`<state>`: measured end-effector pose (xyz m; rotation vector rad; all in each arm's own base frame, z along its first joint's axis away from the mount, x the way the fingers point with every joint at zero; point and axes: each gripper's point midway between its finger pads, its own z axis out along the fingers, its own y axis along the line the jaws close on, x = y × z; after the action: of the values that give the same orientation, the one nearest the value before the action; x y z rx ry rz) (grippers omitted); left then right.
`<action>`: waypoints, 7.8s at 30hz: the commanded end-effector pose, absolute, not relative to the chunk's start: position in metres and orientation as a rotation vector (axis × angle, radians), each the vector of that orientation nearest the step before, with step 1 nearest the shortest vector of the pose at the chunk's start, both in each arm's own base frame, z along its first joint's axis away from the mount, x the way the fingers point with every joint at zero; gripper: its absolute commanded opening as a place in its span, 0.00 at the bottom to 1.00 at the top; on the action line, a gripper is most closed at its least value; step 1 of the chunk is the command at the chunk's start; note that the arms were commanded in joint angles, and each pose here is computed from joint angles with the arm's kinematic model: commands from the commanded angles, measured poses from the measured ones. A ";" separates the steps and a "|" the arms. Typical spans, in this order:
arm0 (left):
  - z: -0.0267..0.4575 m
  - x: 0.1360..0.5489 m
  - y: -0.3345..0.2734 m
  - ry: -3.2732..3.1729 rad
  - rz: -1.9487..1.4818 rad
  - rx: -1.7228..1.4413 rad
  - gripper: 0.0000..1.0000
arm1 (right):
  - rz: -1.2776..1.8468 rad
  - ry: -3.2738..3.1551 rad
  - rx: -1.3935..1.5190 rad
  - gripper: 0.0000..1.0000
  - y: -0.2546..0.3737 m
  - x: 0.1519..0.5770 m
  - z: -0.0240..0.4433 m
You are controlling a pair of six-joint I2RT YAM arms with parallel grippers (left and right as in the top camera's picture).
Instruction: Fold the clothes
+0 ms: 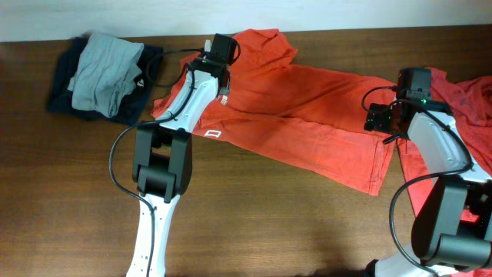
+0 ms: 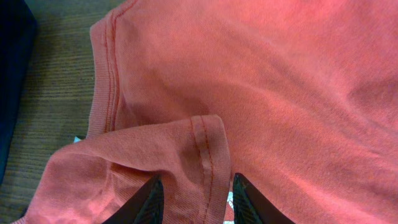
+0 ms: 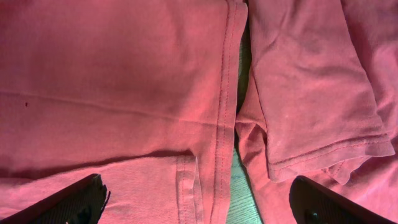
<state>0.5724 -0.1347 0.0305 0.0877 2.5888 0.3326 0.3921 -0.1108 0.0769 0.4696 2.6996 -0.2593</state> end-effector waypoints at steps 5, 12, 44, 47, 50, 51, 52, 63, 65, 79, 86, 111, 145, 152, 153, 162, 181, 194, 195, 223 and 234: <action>0.008 0.562 -0.130 2.636 0.365 0.096 0.36 | -0.249 2.653 0.481 0.99 -0.111 0.398 0.093; 0.014 0.567 -0.117 2.587 0.470 0.065 0.30 | -0.249 2.652 0.481 0.99 -0.111 0.398 0.093; 0.036 0.609 -0.100 2.426 0.354 -0.123 0.01 | -0.248 2.653 0.481 0.99 -0.111 0.398 0.093; 0.037 0.615 -0.108 2.414 0.261 -0.152 0.01 | -0.248 2.653 0.482 0.99 -0.111 0.398 0.093; 0.039 0.622 -0.121 2.399 0.167 -0.138 0.01 | -0.248 2.653 0.481 0.99 -0.111 0.398 0.093; 0.040 0.623 -0.124 2.394 0.145 -0.134 0.01 | -0.249 2.653 0.481 0.99 -0.111 0.398 0.093; 0.041 0.625 -0.126 2.388 0.124 -0.131 0.01 | -0.248 2.653 0.481 0.99 -0.111 0.398 0.093; 0.052 0.638 -0.123 2.321 0.084 -0.182 0.71 | -0.249 2.653 0.481 0.99 -0.111 0.398 0.093; 0.058 0.642 -0.118 2.307 0.083 -0.192 0.98 | -0.249 2.653 0.481 0.99 -0.111 0.398 0.093; 0.212 0.577 -0.077 2.443 0.037 -0.215 0.99 | -0.248 2.653 0.481 0.99 -0.111 0.398 0.093; 0.216 0.521 -0.078 2.667 -0.201 -0.112 0.99 | 0.057 2.525 0.412 0.99 -0.078 0.436 0.108; 0.197 0.505 -0.027 2.776 -0.202 -0.055 0.99 | 0.044 3.007 0.937 0.98 -0.060 0.295 0.074; 0.139 0.509 -0.017 2.844 -0.117 -0.075 0.99 | -0.279 3.011 1.019 0.68 -0.053 0.257 0.021; 0.139 0.509 -0.017 2.842 -0.117 -0.075 0.99 | -0.004 3.008 1.065 0.68 -0.047 0.256 0.000; 0.139 0.509 -0.017 2.842 -0.117 -0.075 0.99 | -0.001 3.003 1.072 0.68 -0.048 0.255 -0.003; 0.139 0.509 -0.015 2.843 -0.104 -0.078 0.99 | -0.030 3.012 1.042 0.10 -0.052 0.245 -0.016; 0.107 0.487 -0.037 2.949 -0.283 -0.112 0.99 | -0.136 2.944 1.140 0.04 -0.121 0.229 -0.016; 0.037 0.436 -0.050 3.159 -0.274 -0.195 0.97 | -0.125 2.910 1.081 0.14 -0.126 0.250 -0.004; 0.035 0.435 -0.050 3.160 -0.274 -0.197 0.97 | -0.124 2.913 1.082 0.16 -0.126 0.251 0.000; -0.009 0.372 -0.010 3.343 0.102 -0.423 0.26 | 0.206 2.759 0.864 0.44 -0.118 0.336 0.072; 0.008 0.323 0.006 3.493 0.359 -0.562 0.31 | 0.236 2.783 0.767 0.44 -0.108 0.338 0.073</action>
<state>0.3345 -0.0023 0.0111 -0.4948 3.4712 0.2617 0.3312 -0.1112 0.0673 0.8193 2.7868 0.2194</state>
